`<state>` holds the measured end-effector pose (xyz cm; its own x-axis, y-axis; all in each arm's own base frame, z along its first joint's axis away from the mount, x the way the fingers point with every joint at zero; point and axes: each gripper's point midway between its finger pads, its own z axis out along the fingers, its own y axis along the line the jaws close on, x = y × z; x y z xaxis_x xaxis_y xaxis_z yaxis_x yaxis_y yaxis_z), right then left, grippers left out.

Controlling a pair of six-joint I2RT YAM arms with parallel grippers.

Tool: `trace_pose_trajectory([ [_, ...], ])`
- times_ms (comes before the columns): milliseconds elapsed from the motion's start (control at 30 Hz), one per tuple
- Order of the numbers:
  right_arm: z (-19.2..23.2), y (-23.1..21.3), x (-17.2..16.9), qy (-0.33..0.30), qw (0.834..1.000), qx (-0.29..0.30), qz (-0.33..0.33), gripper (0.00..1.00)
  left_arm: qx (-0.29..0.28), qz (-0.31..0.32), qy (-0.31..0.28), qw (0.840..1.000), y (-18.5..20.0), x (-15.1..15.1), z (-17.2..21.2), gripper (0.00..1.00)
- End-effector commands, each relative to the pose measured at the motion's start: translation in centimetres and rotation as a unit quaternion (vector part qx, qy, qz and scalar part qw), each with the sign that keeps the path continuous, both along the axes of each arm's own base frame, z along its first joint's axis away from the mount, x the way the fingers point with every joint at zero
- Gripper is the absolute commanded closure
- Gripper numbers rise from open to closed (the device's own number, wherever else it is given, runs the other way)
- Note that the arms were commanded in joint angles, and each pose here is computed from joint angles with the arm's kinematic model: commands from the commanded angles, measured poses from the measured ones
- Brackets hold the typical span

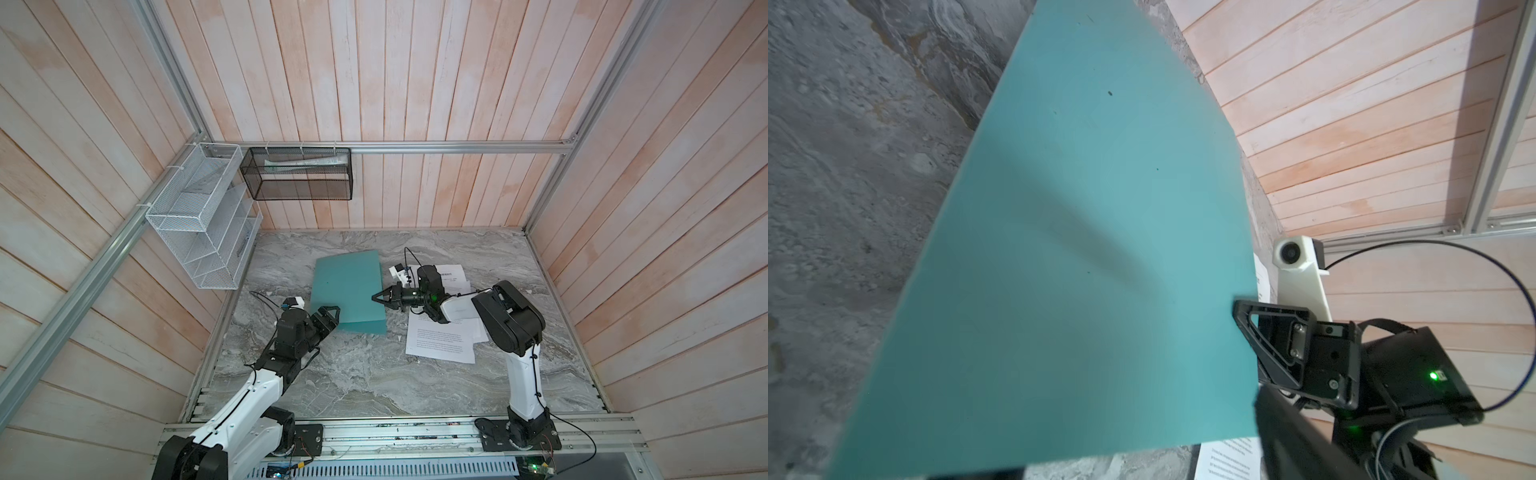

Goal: Put the files into the folder
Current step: 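Swing the folder cover open with the right gripper while the left gripper steadies it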

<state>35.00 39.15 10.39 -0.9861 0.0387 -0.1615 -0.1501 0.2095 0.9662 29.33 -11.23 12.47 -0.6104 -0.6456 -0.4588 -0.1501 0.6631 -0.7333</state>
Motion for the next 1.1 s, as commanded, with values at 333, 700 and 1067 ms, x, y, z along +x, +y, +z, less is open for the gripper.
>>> trace_pose_trajectory([
  [333,5.8,0.2,0.5,0.006,0.999,-0.005,-0.036,1.0,0.261,-0.062,-0.013,0.963,-1.0,-5.1,0.8,0.0],
  [700,8.5,1.5,-1.4,-0.002,0.999,-0.028,-0.019,1.0,0.457,-0.051,-0.027,0.887,-2.4,-3.7,0.3,0.0],
  [1067,10.8,0.8,-4.3,-0.016,0.999,-0.047,0.008,1.0,0.506,-0.025,-0.035,0.861,-4.3,-0.6,0.3,0.58],
])
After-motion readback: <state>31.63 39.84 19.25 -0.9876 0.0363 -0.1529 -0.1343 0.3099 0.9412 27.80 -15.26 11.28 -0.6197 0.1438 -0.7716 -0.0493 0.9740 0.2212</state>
